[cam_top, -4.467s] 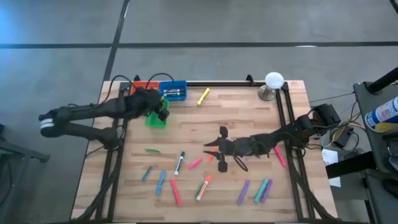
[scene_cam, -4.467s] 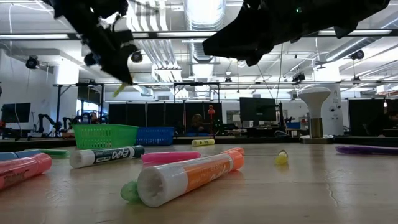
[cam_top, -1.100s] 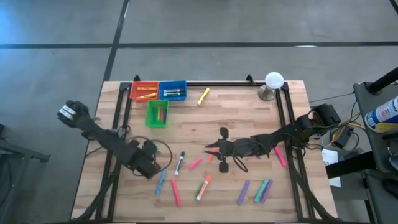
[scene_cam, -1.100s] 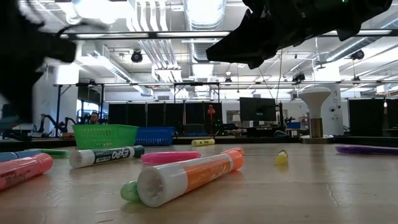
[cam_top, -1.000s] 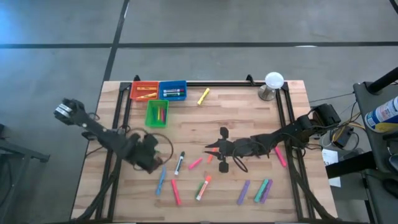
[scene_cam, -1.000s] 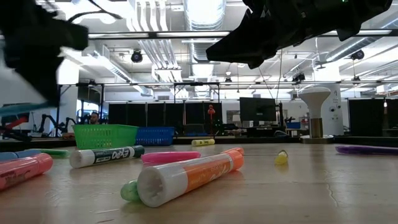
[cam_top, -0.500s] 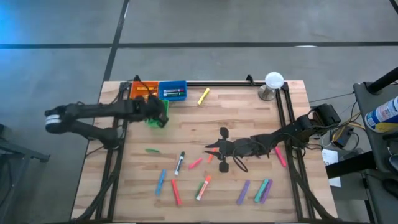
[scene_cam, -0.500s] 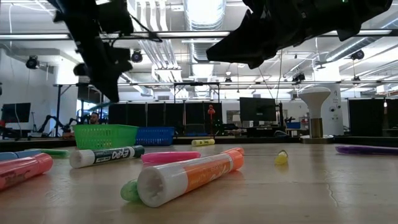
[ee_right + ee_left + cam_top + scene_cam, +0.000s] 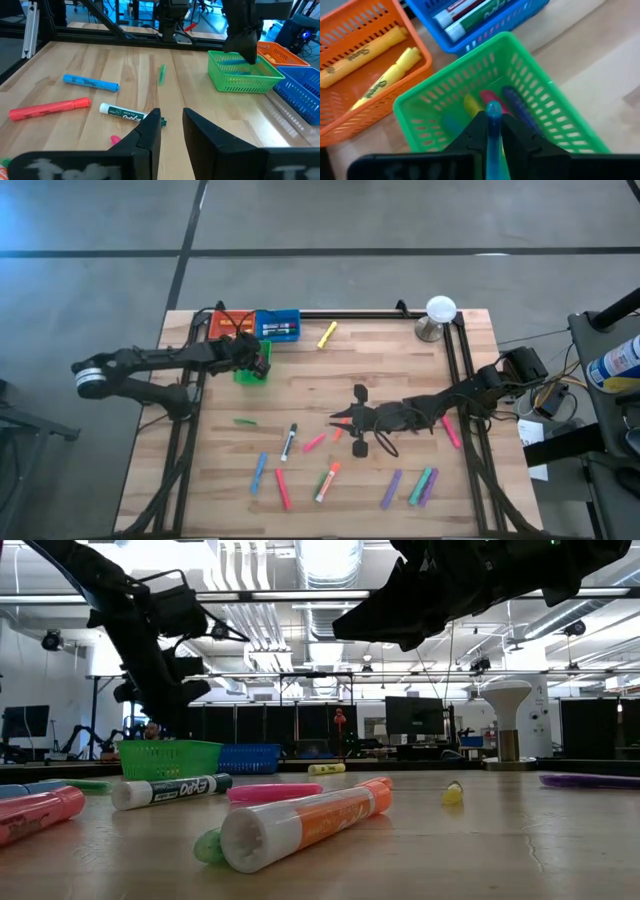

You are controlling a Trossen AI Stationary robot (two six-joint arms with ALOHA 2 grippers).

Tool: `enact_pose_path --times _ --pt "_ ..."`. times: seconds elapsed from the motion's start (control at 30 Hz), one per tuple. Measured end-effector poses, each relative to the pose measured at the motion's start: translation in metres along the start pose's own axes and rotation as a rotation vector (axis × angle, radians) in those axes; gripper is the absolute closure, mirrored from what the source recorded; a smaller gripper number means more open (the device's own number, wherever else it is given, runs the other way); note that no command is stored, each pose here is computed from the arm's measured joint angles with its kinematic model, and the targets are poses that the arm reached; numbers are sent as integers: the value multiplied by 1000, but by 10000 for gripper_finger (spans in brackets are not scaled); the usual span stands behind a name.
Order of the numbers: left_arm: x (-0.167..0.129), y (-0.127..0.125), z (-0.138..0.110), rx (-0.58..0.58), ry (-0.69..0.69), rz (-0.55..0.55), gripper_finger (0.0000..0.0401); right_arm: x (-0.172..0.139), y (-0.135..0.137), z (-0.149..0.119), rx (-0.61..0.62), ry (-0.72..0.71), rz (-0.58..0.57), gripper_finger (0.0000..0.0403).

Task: Pick & Place Markers
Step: Put the blue pen into the green bin, then put the purple highlighter into the orange bin

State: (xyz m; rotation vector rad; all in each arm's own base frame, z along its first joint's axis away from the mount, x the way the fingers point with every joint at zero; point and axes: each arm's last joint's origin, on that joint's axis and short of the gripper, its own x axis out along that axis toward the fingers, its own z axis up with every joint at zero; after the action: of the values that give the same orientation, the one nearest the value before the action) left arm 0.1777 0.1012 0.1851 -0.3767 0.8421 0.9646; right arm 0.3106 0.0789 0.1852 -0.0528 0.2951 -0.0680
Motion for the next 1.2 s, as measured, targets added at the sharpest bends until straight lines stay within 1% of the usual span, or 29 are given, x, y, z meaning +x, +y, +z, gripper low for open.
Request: enact_pose_path --times 0.13,0.27,0.47,0.53,0.6,0.67,0.73,0.83,0.9,0.97,1.03,1.2 --pt "-1 0 1 18 -2 7 335 0 0 0 2 0 0 315" --pt "-5 -1 8 24 -27 -1 325 0 0 0 3 0 0 301" --pt "-16 -2 16 56 -75 -43 327 0 0 0 7 0 0 273" --pt "-21 -5 16 50 -128 -76 336 0 0 0 9 -1 0 263" --pt "-26 -10 12 34 -213 -136 349 0 -1 1 14 -7 -2 255" --pt "-29 -19 5 11 -330 -229 364 1 -2 2 19 -18 -5 249" --pt "-31 -28 -6 -14 -455 -349 379 2 -5 2 32 -25 -13 245" --pt "-31 -37 -28 -45 -617 -504 396 4 -13 2 78 -15 -38 243" --pt "-30 -38 -44 -49 -701 -579 399 6 -21 -1 81 11 -63 243" --pt "-28 -36 -56 -39 -755 -616 399 9 -31 -4 65 47 -94 243" --pt "-24 -32 -67 -28 -766 -620 399 10 -47 -6 59 90 -135 242" --pt "-17 -26 -80 -9 -739 -604 401 13 -95 -7 126 316 -204 233"
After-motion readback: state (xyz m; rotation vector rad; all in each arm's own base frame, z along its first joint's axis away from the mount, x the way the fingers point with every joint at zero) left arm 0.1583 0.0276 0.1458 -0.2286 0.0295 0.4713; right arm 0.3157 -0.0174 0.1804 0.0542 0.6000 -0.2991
